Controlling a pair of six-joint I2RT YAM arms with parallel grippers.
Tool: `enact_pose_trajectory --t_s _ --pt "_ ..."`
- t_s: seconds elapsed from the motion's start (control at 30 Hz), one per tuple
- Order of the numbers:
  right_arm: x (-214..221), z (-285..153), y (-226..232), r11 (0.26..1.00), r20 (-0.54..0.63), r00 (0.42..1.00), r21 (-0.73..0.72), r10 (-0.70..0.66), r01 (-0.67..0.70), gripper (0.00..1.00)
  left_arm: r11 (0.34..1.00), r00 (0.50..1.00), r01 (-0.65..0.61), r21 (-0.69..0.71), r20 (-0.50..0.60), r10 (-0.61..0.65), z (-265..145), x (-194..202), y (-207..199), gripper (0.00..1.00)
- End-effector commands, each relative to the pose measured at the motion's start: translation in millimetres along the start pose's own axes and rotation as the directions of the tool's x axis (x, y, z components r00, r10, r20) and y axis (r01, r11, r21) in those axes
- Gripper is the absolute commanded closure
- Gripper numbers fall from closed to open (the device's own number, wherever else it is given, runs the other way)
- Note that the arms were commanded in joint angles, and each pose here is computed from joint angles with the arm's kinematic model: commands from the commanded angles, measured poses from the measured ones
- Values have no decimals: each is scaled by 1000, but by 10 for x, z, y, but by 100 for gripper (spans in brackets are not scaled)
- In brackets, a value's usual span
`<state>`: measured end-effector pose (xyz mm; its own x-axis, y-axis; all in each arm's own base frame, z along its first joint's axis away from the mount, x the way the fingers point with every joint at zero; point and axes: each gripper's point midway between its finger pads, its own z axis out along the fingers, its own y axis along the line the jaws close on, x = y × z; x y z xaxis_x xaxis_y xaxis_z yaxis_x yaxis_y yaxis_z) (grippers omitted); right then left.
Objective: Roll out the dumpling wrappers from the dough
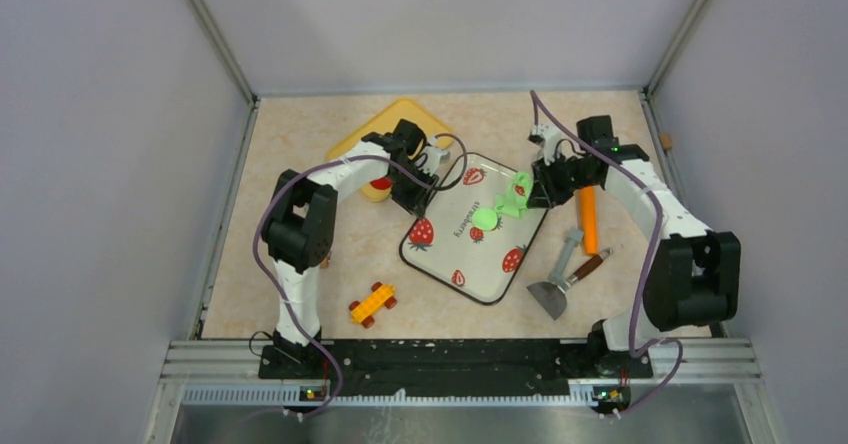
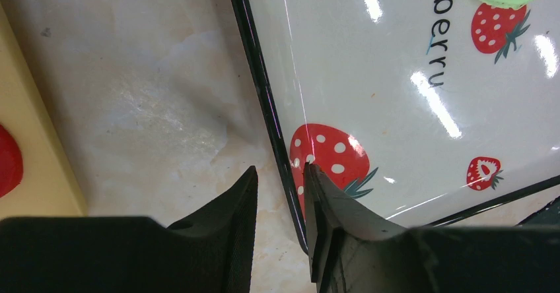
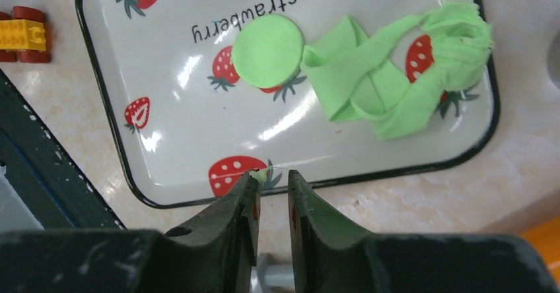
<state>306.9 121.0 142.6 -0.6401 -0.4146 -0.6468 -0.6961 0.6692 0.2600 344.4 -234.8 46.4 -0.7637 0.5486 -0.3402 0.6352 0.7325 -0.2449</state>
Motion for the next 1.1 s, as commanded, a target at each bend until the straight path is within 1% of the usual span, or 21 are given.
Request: enact_pose_trajectory --t_s 0.0,0.03,0.07,0.1,0.13,0.2,0.23,0.3,0.37,0.47,0.5,0.6,0.77,0.9,0.93,1.03,1.07 --pt "-190 358 237 995 28 997 -75 70 -68 86 999 999 -2 37 -33 4 -10 127 0 68" --pt "-187 435 225 996 17 997 -41 74 -73 95 999 999 0 43 -38 2 -1 146 2 70" --pt "-174 506 194 997 5 997 14 75 -75 100 999 999 1 46 -39 1 2 151 8 74" --pt "-170 562 158 996 -5 999 66 52 -51 100 999 999 3 49 -41 -1 7 156 15 76" --pt "-193 614 164 996 -16 1000 93 -2 3 94 999 999 4 49 -40 -2 4 153 24 79" --pt "-261 693 212 976 -46 981 109 -187 191 65 999 999 4 52 -33 -2 -12 136 34 82" --pt "-303 721 216 949 -51 955 109 -292 296 56 999 1000 4 50 -28 -3 -24 126 42 81" --pt "-395 760 236 880 -30 883 76 -467 468 48 999 1000 7 53 -25 -5 -36 123 47 80" --pt "-471 796 174 794 -31 797 67 -603 604 42 998 999 6 61 -32 -4 -33 146 45 80" --pt "-400 894 119 670 -75 667 -33 -741 741 41 997 999 3 81 -47 1 -21 191 22 82" --pt "-369 929 82 645 -93 640 -57 -763 762 40 996 999 2 85 -50 3 -20 196 15 83" --pt "-288 1041 7 615 -129 602 -115 -788 780 40 994 999 3 106 -54 3 -13 209 -18 86" --pt "-233 1171 -115 615 -166 595 -116 -786 780 39 991 999 -2 137 -42 8 -38 176 -75 90" --pt "-195 1192 -146 606 -178 583 -121 -793 786 39 989 999 -5 150 -38 11 -48 153 -98 90" --pt "-179 1196 -144 602 -180 579 -125 -795 788 39 988 999 -2 153 -40 8 -41 152 -101 89" --pt "-150 1196 -149 601 -184 576 -131 -796 788 39 989 999 11 151 -45 -4 -6 141 -86 72" --pt "-147 1195 -150 600 -187 575 -132 -797 789 39 989 999 13 150 -49 -6 12 142 -79 69"
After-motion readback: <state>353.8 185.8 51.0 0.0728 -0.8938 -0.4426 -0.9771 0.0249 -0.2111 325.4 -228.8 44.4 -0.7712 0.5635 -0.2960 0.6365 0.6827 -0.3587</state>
